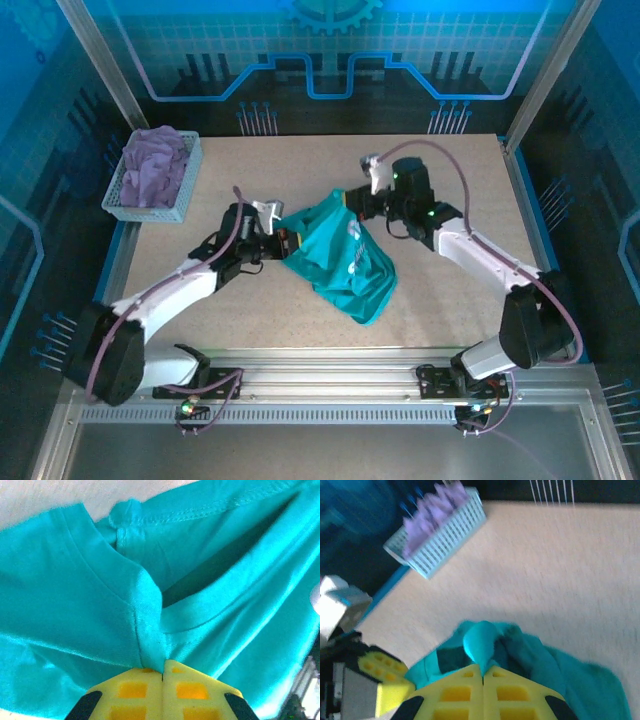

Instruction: Fold the inside-out t-shirt

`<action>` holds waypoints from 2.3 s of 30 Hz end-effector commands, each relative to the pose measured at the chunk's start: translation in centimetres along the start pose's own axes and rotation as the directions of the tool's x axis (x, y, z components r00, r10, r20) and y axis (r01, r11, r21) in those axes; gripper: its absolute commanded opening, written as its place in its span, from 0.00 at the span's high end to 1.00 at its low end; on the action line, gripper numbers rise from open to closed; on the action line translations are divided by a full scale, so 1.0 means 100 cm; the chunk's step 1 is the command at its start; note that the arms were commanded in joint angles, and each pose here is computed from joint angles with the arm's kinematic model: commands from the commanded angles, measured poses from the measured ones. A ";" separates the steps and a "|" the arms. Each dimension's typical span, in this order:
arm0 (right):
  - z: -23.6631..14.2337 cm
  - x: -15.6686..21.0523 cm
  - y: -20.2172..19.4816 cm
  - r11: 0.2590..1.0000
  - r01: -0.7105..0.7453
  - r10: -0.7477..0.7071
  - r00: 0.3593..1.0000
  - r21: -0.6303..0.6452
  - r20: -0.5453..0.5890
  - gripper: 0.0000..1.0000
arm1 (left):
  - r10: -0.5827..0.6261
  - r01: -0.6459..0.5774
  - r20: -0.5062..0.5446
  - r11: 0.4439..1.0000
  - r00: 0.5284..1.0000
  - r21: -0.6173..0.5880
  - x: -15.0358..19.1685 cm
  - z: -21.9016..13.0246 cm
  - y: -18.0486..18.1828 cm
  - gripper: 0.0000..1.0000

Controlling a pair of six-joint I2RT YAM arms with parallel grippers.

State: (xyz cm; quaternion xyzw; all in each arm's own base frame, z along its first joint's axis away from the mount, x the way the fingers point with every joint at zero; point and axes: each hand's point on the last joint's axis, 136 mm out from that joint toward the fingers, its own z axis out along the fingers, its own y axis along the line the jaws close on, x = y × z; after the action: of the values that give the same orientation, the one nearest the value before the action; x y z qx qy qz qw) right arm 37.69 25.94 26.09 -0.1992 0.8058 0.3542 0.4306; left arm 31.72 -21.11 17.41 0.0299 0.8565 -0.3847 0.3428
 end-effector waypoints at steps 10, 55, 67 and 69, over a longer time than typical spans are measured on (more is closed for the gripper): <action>0.004 -0.126 0.046 0.984 0.156 -0.152 0.987 -0.084 0.045 0.88 | -0.007 -0.145 0.389 0.922 0.921 0.359 -0.086 -0.093 -0.155 1.00; 0.022 0.079 0.073 0.873 0.466 -0.478 0.876 0.143 0.061 0.66 | -0.082 0.028 0.366 0.988 0.927 0.152 -0.085 -0.060 -0.101 1.00; 0.031 0.055 0.052 0.874 0.448 -0.468 0.881 0.187 0.076 0.60 | -0.078 0.030 0.372 0.990 0.925 0.135 -0.083 -0.060 -0.096 1.00; 0.032 0.055 0.052 0.876 0.454 -0.470 0.879 0.166 0.078 0.69 | -0.079 0.031 0.375 0.991 0.924 0.132 -0.083 -0.060 -0.095 1.00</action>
State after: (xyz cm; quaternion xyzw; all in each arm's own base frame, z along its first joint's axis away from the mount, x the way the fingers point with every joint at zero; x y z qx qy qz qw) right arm 32.31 31.31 20.76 -0.3320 0.7487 0.1821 0.5442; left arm 31.77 -22.29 29.62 -0.0489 0.7631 -0.4437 0.4673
